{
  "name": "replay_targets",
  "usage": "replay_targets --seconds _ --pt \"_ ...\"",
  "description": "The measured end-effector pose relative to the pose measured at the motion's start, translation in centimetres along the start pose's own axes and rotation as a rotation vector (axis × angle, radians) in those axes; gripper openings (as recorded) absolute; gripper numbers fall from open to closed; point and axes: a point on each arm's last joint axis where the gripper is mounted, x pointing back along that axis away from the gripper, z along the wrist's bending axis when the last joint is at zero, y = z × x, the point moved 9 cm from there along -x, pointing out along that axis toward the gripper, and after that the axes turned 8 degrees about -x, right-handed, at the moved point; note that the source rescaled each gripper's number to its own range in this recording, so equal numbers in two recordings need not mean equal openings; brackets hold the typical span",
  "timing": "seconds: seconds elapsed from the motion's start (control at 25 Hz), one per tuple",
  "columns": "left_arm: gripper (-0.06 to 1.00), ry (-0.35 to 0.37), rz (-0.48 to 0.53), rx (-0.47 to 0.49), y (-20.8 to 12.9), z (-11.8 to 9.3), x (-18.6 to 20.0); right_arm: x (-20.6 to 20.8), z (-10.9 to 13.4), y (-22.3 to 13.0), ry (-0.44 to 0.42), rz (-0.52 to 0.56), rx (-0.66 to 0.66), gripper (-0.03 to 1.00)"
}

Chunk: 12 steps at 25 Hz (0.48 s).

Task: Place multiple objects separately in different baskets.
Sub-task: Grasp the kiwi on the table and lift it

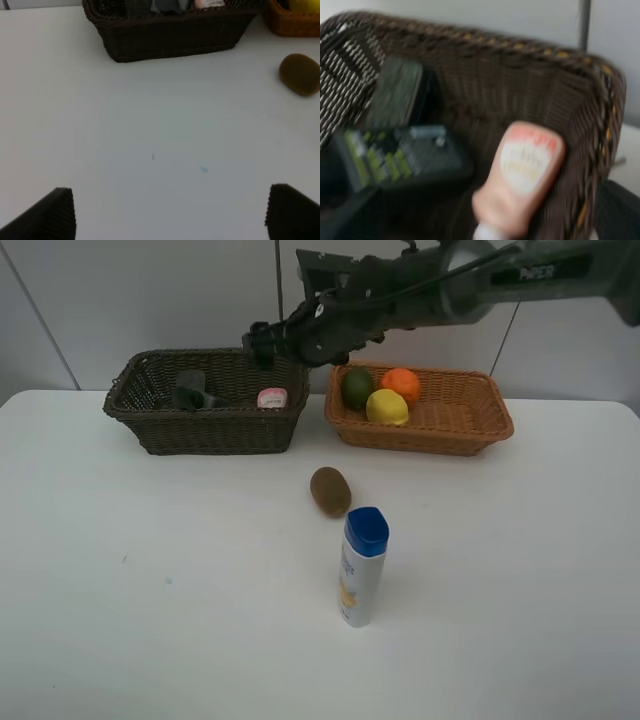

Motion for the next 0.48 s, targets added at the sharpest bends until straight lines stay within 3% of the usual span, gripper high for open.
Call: replay_targets --seconds 0.2,0.48 --pt "1.0 0.0 0.0 0.0 0.0 0.0 0.0 5.4 0.8 -0.2 -0.013 0.182 0.006 0.98" --pt "1.0 0.0 0.0 0.0 0.0 0.0 0.0 9.7 0.1 -5.1 -0.073 0.536 0.02 0.98"
